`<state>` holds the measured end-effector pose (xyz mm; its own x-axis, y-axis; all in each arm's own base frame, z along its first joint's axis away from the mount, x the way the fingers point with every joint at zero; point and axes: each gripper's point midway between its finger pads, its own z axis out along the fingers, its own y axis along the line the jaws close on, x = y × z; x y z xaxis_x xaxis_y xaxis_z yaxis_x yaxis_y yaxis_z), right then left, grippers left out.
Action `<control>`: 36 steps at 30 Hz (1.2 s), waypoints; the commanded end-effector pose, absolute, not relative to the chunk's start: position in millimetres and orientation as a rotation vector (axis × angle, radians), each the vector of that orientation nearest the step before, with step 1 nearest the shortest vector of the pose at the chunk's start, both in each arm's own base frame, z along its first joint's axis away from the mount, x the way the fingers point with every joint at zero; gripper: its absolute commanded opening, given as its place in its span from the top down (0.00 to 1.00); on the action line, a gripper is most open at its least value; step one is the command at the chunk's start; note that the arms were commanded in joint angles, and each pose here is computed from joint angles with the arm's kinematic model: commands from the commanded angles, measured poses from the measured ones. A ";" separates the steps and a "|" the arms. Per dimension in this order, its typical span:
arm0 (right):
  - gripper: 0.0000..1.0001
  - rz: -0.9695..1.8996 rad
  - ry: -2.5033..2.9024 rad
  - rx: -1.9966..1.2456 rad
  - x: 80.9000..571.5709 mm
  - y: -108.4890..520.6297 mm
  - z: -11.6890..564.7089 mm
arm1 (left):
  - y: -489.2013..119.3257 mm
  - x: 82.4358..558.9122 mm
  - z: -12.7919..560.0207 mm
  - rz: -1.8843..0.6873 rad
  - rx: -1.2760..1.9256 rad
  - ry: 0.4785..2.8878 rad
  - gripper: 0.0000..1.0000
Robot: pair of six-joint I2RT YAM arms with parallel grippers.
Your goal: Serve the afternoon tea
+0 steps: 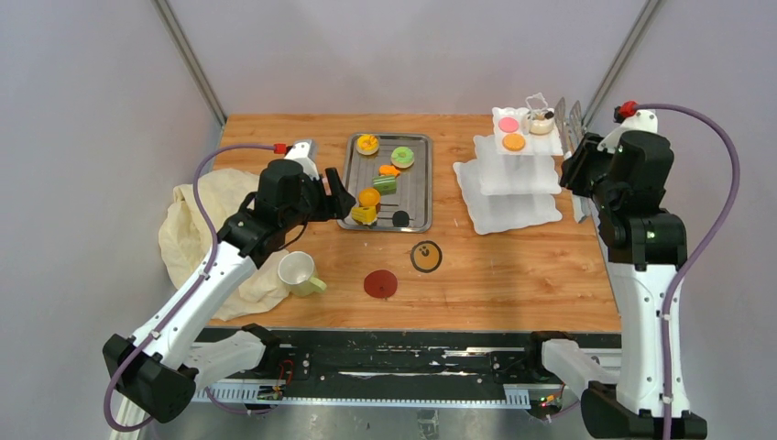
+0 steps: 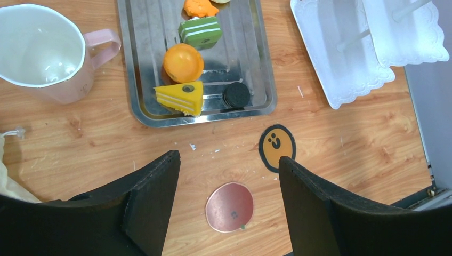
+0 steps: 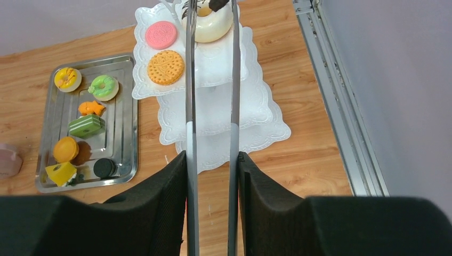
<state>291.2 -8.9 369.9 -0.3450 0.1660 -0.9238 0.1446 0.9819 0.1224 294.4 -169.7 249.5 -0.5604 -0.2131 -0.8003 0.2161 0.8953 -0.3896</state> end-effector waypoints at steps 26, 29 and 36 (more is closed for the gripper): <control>0.91 0.526 1.848 -0.584 239.6 146.7 393.4 | -175.4 298.3 252.4 -0.616 -0.022 2.072 0.28; 0.94 0.504 1.943 -0.573 252.9 154.5 364.7 | -176.3 298.4 252.7 -0.621 -0.023 2.072 0.28; 0.95 0.512 2.156 -0.466 267.4 161.5 291.5 | -172.4 297.3 248.0 -0.597 -0.027 2.082 0.28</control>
